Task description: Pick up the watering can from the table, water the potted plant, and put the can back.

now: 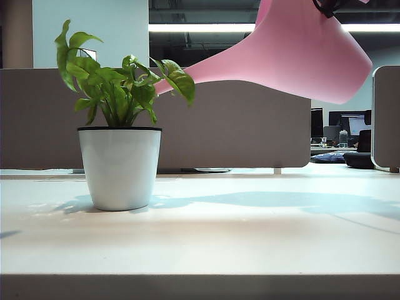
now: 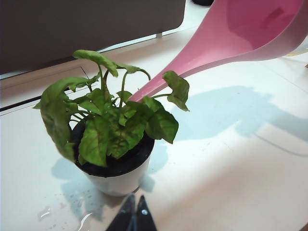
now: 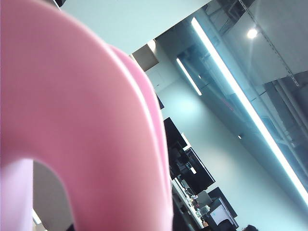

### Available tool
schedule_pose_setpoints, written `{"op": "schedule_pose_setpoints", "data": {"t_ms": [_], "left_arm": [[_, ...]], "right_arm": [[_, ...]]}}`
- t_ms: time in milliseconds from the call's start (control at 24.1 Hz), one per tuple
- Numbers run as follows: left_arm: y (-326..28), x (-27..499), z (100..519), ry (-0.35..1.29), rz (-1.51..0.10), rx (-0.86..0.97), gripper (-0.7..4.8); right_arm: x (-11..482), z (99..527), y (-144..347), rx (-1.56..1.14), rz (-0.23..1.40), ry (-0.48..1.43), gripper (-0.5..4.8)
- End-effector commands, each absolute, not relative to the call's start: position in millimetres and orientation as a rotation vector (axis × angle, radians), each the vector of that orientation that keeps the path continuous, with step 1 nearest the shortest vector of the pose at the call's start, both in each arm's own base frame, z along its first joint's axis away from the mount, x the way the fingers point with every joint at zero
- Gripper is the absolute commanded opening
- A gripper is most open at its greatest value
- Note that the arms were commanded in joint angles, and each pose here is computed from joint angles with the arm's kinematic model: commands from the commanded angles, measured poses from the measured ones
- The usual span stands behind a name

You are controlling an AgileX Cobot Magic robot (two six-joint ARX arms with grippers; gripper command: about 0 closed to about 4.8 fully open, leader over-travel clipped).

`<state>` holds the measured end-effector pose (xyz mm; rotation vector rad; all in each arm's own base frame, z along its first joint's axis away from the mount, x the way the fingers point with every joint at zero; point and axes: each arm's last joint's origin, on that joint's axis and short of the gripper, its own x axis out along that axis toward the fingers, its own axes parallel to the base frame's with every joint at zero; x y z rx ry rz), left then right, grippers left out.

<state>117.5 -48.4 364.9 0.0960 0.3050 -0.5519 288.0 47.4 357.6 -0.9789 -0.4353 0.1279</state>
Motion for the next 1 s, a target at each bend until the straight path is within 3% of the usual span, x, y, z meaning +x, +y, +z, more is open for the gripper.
{"op": "schedule_pose_setpoints", "data": {"t_ms": [42,997], "left_arm": [[-48,117,368,0.290,-0.558,0.093,-0.07],[-48,116,368,0.289,-0.557,0.094,-0.07]], "right_arm": [[279,379,47,-0.968,0.056,-0.560,0.47],[286,362,33,-0.523,0.039,-0.343,0.43]]}}
